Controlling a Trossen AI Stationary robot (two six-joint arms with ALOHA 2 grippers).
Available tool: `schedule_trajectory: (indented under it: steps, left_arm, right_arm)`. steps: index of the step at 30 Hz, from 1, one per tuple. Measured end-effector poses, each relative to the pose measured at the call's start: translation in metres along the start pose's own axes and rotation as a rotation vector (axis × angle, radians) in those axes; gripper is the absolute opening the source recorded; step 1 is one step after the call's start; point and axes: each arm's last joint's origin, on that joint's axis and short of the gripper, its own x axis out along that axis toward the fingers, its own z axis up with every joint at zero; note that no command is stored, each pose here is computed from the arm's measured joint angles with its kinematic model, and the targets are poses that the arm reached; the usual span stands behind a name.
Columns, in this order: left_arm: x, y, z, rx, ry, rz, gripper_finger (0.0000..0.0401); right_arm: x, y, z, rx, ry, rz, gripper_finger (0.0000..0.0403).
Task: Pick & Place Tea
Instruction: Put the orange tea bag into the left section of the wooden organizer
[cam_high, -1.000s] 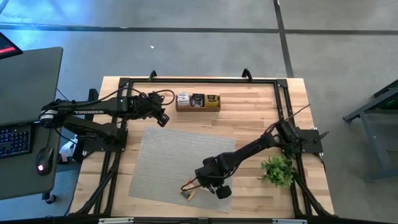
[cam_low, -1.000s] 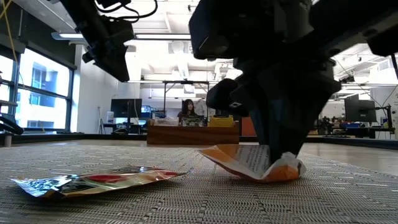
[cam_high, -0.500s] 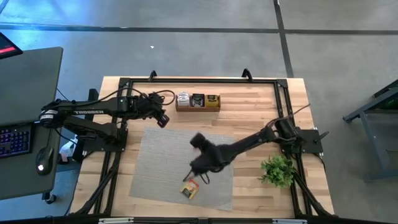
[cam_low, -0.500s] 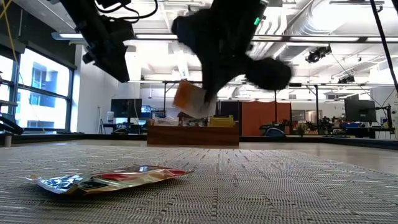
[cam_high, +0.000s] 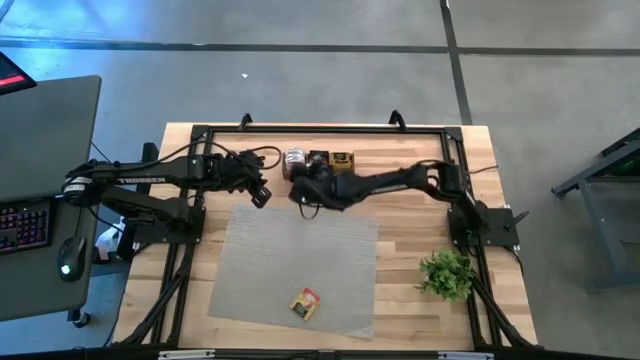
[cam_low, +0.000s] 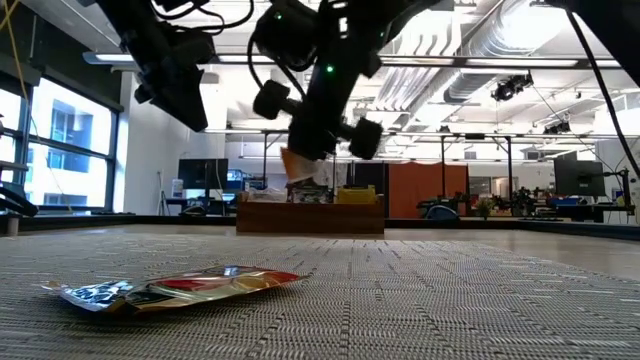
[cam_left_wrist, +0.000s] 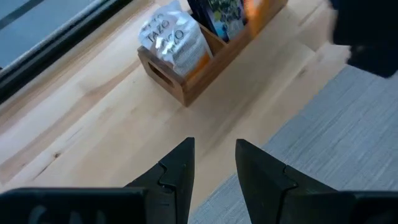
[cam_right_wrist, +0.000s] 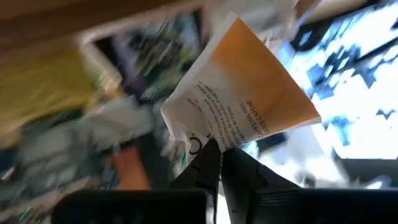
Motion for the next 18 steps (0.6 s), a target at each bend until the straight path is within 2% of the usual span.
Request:
schedule_trajectory:
  steps: [3,5,8,18]
  left_arm:
    - [0.000,0.000,0.000,0.002,0.007,-0.005,0.0115]
    - [0.000,0.000,-0.001,0.002,0.009,-0.011,0.0115]
    - [0.000,0.000,0.000,0.001,0.009,-0.013,0.0115]
    - [0.000,-0.001,0.000,0.000,0.005,-0.015,0.0115]
  right_arm:
    - [0.015,-0.004,-0.008,-0.025,-0.112,-0.053,0.0005]
    - [0.022,-0.007,-0.012,-0.046,-0.146,-0.093,0.0003]
    - [0.030,-0.011,-0.017,-0.011,-0.163,-0.139,0.0006]
    - [0.058,-0.003,-0.031,0.017,-0.212,-0.122,0.0014]
